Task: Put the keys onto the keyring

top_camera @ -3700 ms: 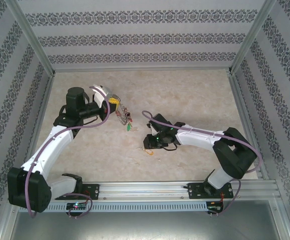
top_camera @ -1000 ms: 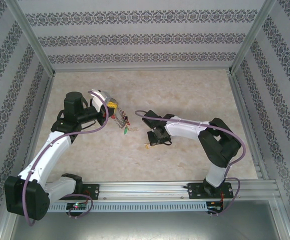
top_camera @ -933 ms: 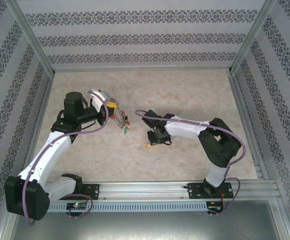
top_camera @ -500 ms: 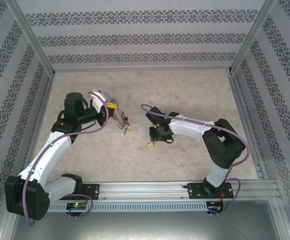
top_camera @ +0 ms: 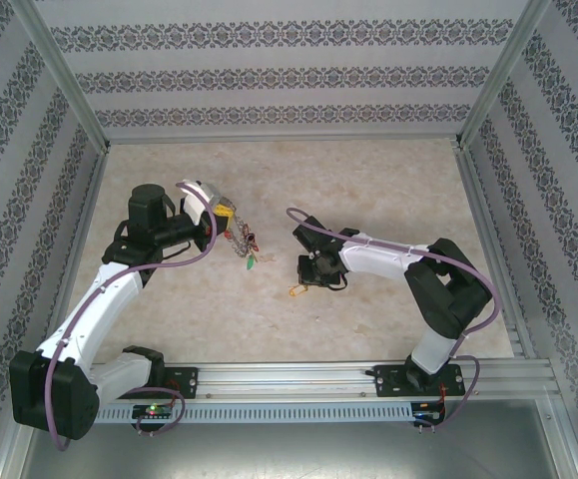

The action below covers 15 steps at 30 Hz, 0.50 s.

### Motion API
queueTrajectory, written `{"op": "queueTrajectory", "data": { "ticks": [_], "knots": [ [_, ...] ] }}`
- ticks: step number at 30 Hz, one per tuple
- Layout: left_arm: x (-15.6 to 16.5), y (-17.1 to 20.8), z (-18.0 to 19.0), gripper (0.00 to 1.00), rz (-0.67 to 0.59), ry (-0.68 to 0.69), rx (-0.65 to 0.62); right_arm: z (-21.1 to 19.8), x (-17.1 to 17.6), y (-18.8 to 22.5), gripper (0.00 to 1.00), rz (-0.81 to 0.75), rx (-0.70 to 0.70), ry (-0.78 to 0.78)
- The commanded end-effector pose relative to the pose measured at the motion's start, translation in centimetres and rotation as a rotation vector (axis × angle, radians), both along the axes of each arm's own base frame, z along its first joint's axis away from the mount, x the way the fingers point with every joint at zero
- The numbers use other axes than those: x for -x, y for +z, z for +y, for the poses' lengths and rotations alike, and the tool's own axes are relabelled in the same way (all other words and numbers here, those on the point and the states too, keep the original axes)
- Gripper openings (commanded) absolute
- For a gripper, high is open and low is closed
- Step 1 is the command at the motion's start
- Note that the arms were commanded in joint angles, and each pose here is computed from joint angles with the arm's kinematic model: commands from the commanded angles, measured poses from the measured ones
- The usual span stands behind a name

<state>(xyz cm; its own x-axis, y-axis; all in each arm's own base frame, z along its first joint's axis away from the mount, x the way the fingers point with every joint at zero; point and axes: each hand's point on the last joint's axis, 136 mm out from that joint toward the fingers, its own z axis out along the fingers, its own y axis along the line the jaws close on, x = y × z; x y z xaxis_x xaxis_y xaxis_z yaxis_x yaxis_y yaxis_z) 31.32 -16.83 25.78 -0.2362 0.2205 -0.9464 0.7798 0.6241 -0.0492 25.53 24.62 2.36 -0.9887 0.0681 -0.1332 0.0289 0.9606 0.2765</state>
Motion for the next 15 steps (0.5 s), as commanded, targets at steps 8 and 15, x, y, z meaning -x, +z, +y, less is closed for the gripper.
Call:
{"op": "queueTrajectory", "data": {
  "ticks": [8, 15],
  "knots": [
    [0.3, 1.5, -0.5, 0.00, -0.041, -0.017, 0.021, -0.1, 0.3, -0.6, 0.24, 0.026, -0.007, -0.027],
    [0.3, 1.5, -0.5, 0.00, -0.043, -0.016, 0.020, -1.0, 0.7, -1.1, 0.28, 0.036, 0.026, -0.062]
  ]
}}
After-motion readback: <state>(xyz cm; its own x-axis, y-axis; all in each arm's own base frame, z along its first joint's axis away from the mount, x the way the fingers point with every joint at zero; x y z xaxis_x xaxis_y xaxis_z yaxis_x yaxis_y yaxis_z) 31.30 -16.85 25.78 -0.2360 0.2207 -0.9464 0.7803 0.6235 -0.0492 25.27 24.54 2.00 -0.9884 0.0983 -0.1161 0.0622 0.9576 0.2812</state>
